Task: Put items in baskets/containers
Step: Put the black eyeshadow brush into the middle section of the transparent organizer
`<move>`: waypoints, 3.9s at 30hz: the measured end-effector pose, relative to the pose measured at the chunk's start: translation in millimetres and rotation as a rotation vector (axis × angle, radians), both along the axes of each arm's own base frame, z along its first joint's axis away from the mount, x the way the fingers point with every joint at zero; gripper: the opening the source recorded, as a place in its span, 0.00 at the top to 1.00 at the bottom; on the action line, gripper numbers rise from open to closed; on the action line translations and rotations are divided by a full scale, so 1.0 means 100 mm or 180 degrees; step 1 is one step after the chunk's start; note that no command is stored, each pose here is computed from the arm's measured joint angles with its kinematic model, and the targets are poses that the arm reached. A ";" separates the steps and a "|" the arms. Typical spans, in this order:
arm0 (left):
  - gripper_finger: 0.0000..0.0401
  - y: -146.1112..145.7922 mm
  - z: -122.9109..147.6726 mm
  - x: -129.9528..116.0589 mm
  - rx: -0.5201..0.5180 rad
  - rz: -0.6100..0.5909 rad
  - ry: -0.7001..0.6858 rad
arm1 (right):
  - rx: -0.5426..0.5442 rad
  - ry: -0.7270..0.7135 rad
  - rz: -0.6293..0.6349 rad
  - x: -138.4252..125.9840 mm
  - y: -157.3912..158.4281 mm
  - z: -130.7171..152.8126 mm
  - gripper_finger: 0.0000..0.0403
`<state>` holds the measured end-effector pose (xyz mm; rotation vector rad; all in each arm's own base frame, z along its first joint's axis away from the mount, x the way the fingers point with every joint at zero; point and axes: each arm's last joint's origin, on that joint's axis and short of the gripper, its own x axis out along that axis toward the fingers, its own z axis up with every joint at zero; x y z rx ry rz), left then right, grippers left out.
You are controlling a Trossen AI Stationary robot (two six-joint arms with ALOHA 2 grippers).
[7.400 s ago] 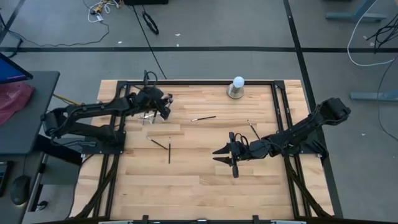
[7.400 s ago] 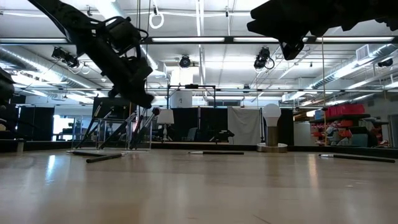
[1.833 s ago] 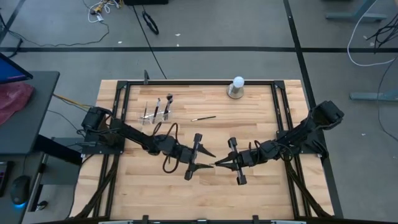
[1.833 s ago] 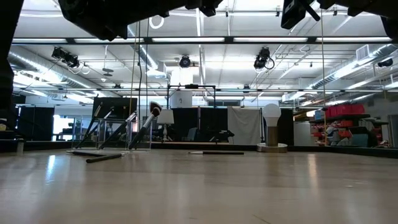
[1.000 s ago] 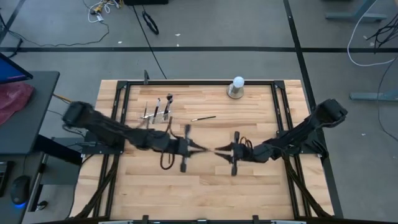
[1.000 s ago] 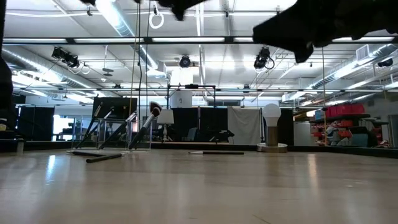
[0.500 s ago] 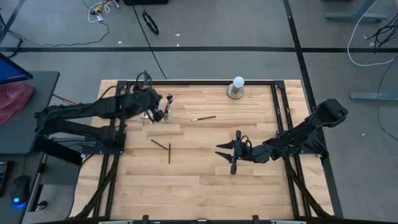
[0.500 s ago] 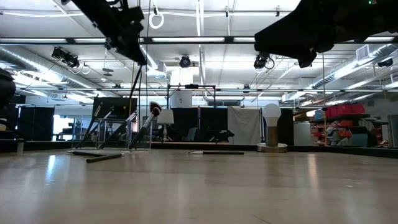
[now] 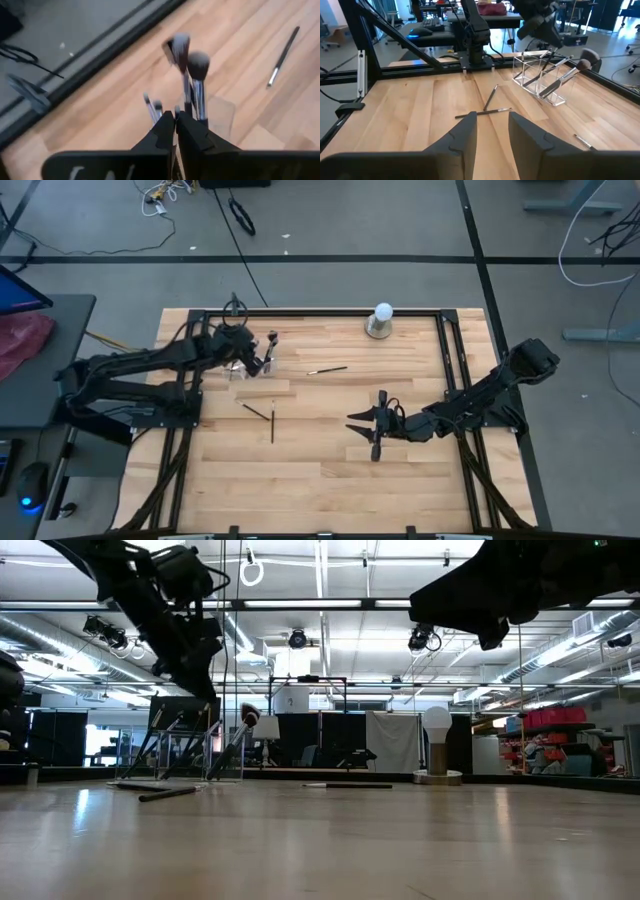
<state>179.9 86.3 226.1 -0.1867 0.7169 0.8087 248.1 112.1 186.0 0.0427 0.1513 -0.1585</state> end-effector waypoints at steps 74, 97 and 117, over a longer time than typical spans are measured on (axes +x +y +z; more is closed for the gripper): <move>0.55 -1.81 0.34 0.12 0.0201 -0.2551 -0.1606 | 0.0048 0.1698 0.0191 0.77 -2.25 -1.31 0.98; 0.55 -1.89 -0.19 0.46 0.0650 -0.2081 -0.0841 | 0.0777 -0.0653 0.0562 0.65 -1.10 -0.88 1.00; 0.55 -1.88 -0.12 0.19 0.0143 -0.1531 -0.0317 | 0.0651 0.1042 0.0143 1.58 -0.34 -0.58 0.76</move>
